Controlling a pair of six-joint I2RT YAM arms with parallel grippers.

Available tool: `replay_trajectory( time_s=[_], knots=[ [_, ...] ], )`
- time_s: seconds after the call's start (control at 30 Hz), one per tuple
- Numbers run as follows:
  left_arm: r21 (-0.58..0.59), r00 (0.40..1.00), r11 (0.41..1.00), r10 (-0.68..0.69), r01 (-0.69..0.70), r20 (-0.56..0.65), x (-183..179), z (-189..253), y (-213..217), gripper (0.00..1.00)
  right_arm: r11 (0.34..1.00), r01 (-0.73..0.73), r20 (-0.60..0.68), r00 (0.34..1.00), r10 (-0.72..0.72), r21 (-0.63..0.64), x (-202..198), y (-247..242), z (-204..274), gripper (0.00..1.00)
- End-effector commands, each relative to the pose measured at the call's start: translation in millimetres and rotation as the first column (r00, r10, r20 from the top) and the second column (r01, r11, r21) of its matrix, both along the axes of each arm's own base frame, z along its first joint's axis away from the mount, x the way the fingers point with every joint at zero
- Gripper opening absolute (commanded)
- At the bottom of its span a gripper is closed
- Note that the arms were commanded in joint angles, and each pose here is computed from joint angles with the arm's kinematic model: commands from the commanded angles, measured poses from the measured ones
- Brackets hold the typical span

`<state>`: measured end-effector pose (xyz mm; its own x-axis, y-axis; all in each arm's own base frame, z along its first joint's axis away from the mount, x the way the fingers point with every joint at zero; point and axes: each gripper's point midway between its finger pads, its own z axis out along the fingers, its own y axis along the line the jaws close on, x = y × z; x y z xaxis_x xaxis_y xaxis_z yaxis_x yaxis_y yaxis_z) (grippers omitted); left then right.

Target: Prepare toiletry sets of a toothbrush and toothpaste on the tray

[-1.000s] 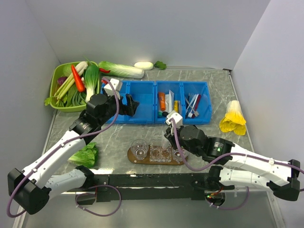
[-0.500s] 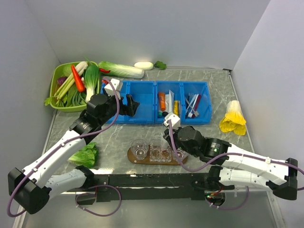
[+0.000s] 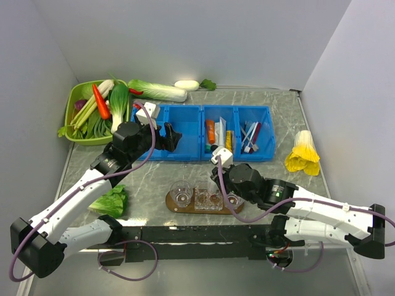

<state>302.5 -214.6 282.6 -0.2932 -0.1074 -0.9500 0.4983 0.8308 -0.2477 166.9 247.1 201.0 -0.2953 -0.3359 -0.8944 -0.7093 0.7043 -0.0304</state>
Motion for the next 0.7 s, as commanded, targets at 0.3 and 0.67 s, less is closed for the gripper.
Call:
replay_trajectory(
  time_s=[0.3, 0.67],
  knots=[
    [-0.027, 1.0, 1.0, -0.01, 0.011, 0.028, 1, 10, -3, 0.97, 0.999, 0.006, 0.021, 1.0, -0.007, 0.045, 4, 11, 3, 0.0],
    [-0.027, 1.0, 1.0, -0.013, 0.014, 0.024, 2, 9, -4, 0.97, 0.999, 0.012, 0.019, 1.0, -0.012, 0.034, 5, 11, -2, 0.0]
  ],
)
